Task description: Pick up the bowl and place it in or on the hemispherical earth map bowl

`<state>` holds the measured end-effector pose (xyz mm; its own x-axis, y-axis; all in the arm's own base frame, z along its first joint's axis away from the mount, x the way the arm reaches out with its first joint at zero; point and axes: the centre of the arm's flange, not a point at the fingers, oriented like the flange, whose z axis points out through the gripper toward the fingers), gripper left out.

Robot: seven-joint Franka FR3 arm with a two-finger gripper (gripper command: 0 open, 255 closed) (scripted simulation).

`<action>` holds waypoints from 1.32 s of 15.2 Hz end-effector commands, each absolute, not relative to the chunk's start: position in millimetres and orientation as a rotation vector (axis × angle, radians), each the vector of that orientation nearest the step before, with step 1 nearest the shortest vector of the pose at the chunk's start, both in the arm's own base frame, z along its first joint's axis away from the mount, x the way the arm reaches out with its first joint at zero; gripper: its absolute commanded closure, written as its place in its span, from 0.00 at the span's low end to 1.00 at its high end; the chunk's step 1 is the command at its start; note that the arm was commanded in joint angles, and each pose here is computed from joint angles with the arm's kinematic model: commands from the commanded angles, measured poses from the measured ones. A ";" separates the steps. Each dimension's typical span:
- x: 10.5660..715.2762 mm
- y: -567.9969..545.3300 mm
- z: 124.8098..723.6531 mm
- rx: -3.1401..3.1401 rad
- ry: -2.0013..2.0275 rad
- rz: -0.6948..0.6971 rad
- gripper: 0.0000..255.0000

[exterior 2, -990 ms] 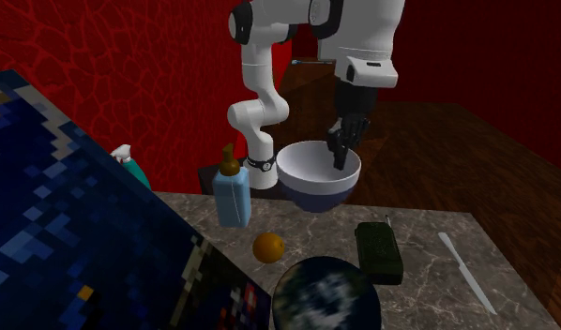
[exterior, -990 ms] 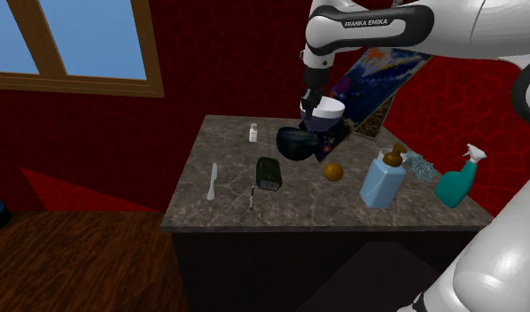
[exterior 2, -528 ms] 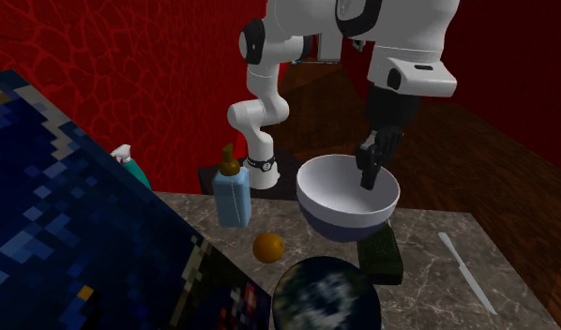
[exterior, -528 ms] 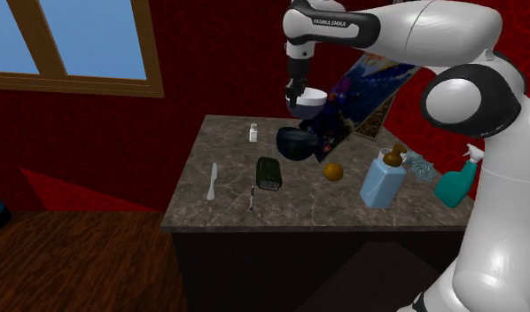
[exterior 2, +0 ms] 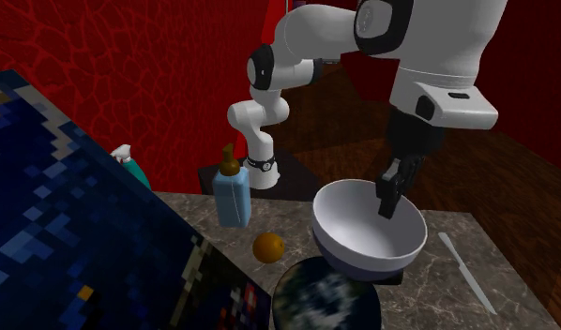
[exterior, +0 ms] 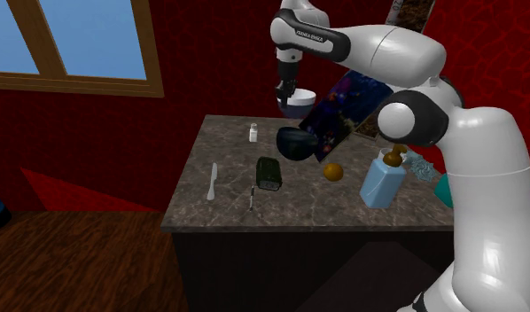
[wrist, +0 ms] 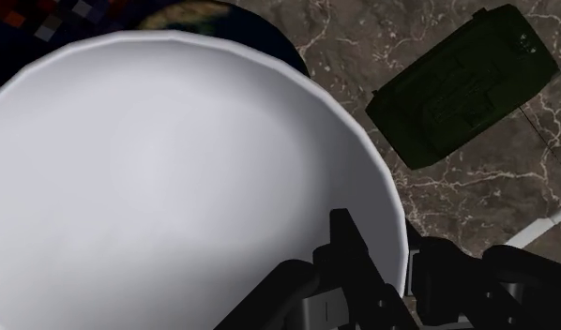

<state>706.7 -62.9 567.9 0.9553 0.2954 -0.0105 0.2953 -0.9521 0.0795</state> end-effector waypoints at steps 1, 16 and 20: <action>706.0 -63.0 558.1 3.027 0.458 0.004 1.00; 706.0 -63.0 495.8 3.027 0.458 0.004 1.00; 706.0 -63.0 495.8 3.027 0.458 0.004 1.00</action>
